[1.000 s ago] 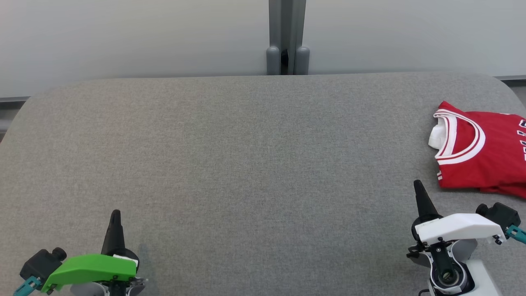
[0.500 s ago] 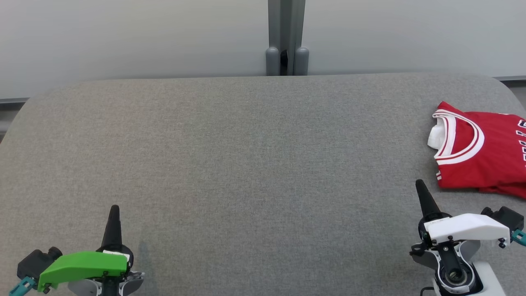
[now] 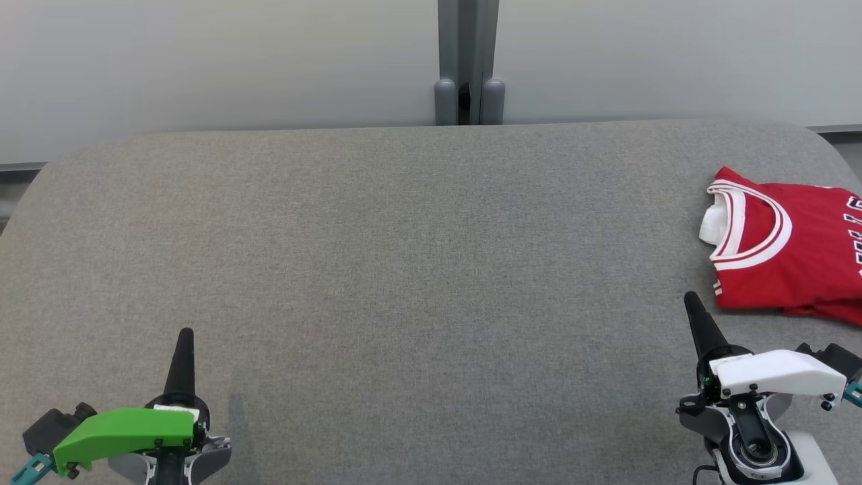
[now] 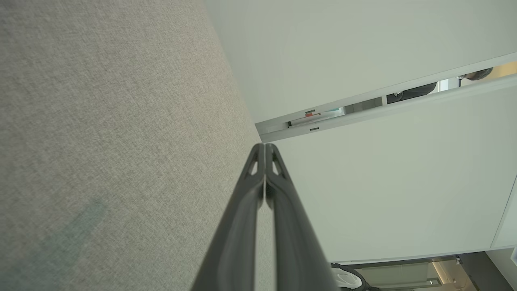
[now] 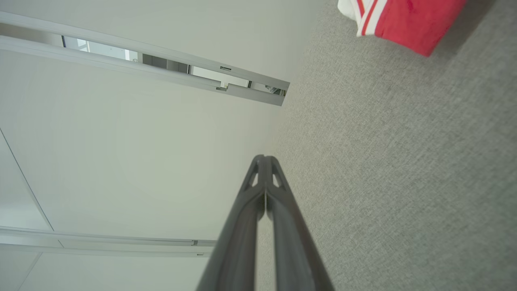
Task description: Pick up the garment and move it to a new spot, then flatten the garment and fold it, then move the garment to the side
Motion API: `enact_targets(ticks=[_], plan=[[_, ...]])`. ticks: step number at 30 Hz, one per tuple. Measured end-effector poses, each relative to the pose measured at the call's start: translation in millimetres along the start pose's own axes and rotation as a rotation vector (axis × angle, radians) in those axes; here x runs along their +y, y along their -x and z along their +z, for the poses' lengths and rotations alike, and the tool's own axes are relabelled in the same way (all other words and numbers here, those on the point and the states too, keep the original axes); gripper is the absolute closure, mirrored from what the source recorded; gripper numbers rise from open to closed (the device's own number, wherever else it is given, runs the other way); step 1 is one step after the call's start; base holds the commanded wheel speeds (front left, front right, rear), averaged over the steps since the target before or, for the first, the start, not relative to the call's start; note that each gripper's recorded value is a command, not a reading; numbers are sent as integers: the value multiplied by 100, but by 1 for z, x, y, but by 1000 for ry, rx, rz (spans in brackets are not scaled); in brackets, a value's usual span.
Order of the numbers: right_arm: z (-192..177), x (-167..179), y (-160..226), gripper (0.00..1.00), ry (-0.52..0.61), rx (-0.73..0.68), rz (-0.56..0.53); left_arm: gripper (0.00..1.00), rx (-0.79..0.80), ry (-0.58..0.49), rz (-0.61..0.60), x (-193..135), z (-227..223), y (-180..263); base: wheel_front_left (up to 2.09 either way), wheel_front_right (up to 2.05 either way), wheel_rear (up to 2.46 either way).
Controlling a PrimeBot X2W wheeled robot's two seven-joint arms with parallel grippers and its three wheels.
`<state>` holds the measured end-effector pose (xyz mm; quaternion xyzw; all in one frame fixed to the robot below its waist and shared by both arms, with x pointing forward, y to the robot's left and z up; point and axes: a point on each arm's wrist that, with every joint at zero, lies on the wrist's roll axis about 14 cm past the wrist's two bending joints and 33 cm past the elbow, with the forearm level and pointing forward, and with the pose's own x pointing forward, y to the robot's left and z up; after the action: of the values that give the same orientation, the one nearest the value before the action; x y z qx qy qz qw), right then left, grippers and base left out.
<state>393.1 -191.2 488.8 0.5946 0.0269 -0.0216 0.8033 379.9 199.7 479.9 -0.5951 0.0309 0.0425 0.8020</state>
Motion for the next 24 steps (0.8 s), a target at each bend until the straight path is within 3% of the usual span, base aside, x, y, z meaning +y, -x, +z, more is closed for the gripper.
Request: enact_targets(ticks=[24], plan=[[8, 10, 2, 100, -184, -5, 41, 100, 13, 185, -50, -13, 3, -3, 0, 0, 0]])
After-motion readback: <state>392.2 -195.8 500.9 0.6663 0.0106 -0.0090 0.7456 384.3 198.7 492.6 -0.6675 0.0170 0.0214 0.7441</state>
